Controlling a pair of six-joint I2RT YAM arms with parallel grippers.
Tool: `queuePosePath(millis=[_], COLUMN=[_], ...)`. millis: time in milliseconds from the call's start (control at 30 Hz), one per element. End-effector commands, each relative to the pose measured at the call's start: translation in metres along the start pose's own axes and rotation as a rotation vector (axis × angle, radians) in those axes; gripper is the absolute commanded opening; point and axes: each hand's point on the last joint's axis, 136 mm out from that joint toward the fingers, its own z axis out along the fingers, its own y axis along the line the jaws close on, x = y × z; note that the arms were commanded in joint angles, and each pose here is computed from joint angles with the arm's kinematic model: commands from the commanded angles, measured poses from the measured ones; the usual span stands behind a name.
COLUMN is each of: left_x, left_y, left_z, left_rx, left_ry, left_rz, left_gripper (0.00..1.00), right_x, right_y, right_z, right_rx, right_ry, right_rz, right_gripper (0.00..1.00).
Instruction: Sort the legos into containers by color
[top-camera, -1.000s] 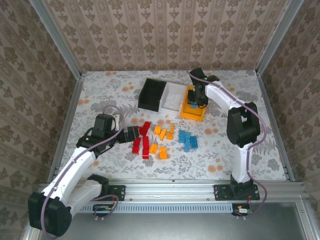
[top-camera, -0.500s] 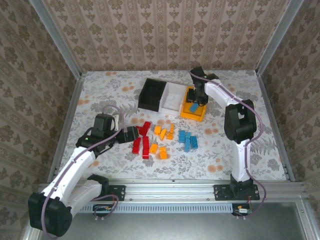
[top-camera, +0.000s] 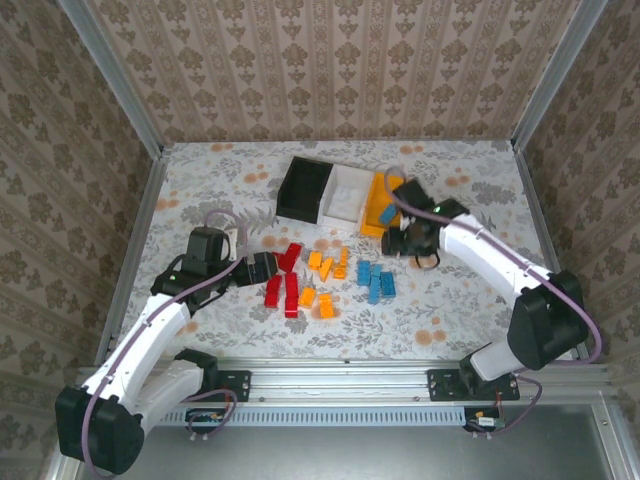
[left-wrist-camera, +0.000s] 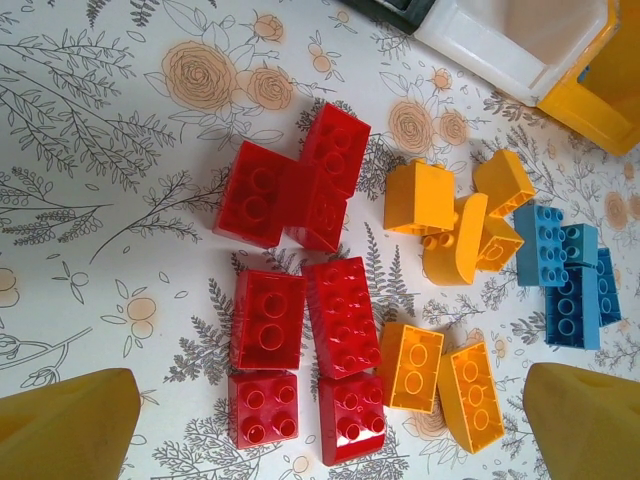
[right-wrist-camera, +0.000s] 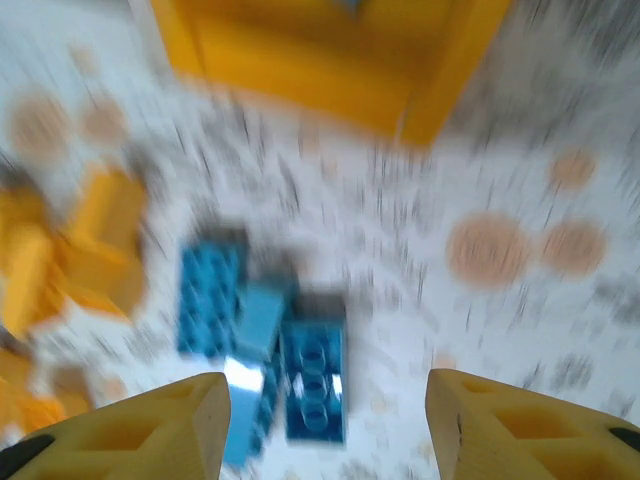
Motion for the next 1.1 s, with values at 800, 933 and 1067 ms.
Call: queuePosePath(millis=[800, 933, 1067], left_x=[0.008, 0.009, 0.009], left_y=[0.002, 0.003, 0.003], left_z=[-0.003, -0.004, -0.005], left_rx=[0.002, -0.002, -0.002], left_ry=[0.004, 0.005, 0.001], left_rz=[0.001, 0.003, 0.003], left_gripper=[1.0, 1.0, 1.0], right_x=[0.057, 0.055, 0.055], right_y=[0.008, 0.008, 0.004], right_z=[0.087, 0.087, 0.076], right_rx=[0.07, 0.069, 0.078], right_ry=[0.169, 0.158, 0.136], right_rz=[-0.017, -0.009, -0.005], right_gripper=[0.52, 0.42, 0.32])
